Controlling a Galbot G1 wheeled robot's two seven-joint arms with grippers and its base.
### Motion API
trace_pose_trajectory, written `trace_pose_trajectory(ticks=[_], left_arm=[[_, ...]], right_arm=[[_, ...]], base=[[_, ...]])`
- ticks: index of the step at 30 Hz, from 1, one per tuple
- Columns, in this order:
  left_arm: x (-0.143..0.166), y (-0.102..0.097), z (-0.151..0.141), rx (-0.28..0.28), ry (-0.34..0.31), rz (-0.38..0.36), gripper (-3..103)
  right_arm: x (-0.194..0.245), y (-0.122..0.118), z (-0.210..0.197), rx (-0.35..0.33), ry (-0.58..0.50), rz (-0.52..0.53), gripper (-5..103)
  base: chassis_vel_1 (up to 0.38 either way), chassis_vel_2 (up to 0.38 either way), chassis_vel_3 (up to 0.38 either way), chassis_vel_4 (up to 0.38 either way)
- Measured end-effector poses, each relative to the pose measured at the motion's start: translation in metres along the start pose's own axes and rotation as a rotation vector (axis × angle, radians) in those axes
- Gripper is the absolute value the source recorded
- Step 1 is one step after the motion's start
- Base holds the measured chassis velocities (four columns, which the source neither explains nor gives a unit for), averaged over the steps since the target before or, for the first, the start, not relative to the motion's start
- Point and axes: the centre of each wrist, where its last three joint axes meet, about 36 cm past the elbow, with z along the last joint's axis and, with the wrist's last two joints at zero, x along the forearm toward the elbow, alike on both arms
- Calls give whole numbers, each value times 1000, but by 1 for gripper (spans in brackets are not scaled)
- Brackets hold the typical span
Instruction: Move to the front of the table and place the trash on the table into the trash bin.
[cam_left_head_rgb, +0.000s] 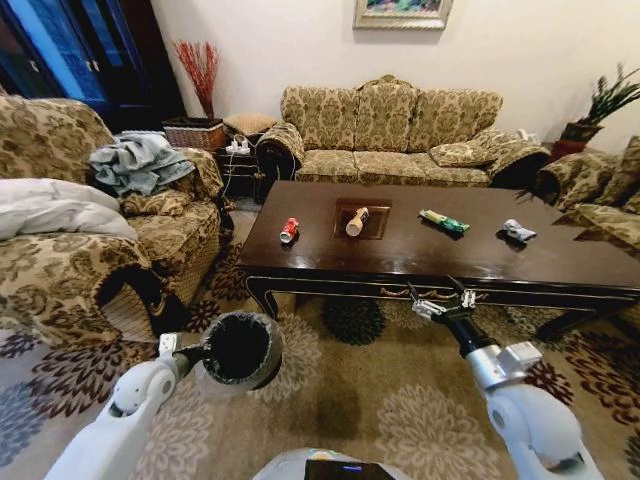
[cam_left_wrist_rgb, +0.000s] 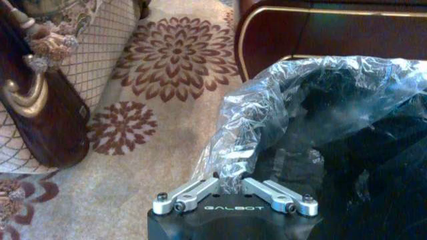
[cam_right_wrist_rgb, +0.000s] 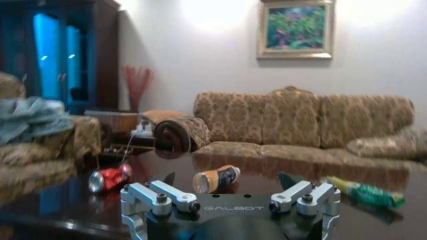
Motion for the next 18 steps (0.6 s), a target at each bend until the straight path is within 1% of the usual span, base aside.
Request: trace_pose_trajectory(ticks=[2, 4, 5, 6, 7, 10, 11, 12, 13, 15, 17, 18], left_arm=[[-6, -6, -7, -30, -1, 36, 0], [-7, -6, -7, -33, -1, 42, 0], [-7, -8, -6, -36, 3, 51, 0], [-7, -7, -5, -35, 5, 47, 0], [-7, -7, -5, -35, 5, 47, 0], [-2, -2, 0, -30, 5, 14, 0], [0, -1, 1, -29, 2, 9, 0], [0, -1, 1, -29, 2, 9, 0], [2, -1, 2, -28, -1, 1, 0], [7, -4, 5, -18, -9, -1, 0], [8, -6, 5, -16, -11, -1, 0], [11, -12, 8, -10, -16, -4, 0]], right_arm=[[-12, 0, -4, -58, 19, 37, 100], [-15, 0, -4, -64, 24, 39, 100], [-37, 3, -2, -87, 44, 43, 100], [-49, 5, -1, -91, 48, 40, 100], [-49, 5, -1, -91, 48, 40, 100], [-94, 14, 2, -84, 45, 12, 100], [-103, 17, 2, -84, 41, -2, 100], [-103, 17, 2, -84, 41, -2, 100], [-115, 20, 4, -85, 38, -25, 100], [-139, 26, 2, -94, 38, -76, 100], [-143, 28, 2, -97, 38, -84, 100], [-164, 36, -5, -102, 28, -117, 100]], base=[[0, 0, 0, 0], [0, 0, 0, 0], [0, 0, 0, 0], [0, 0, 0, 0], [0, 0, 0, 0], [0, 0, 0, 0], [0, 0, 0, 0], [0, 0, 0, 0], [0, 0, 0, 0], [0, 0, 0, 0], [0, 0, 0, 0], [0, 0, 0, 0]])
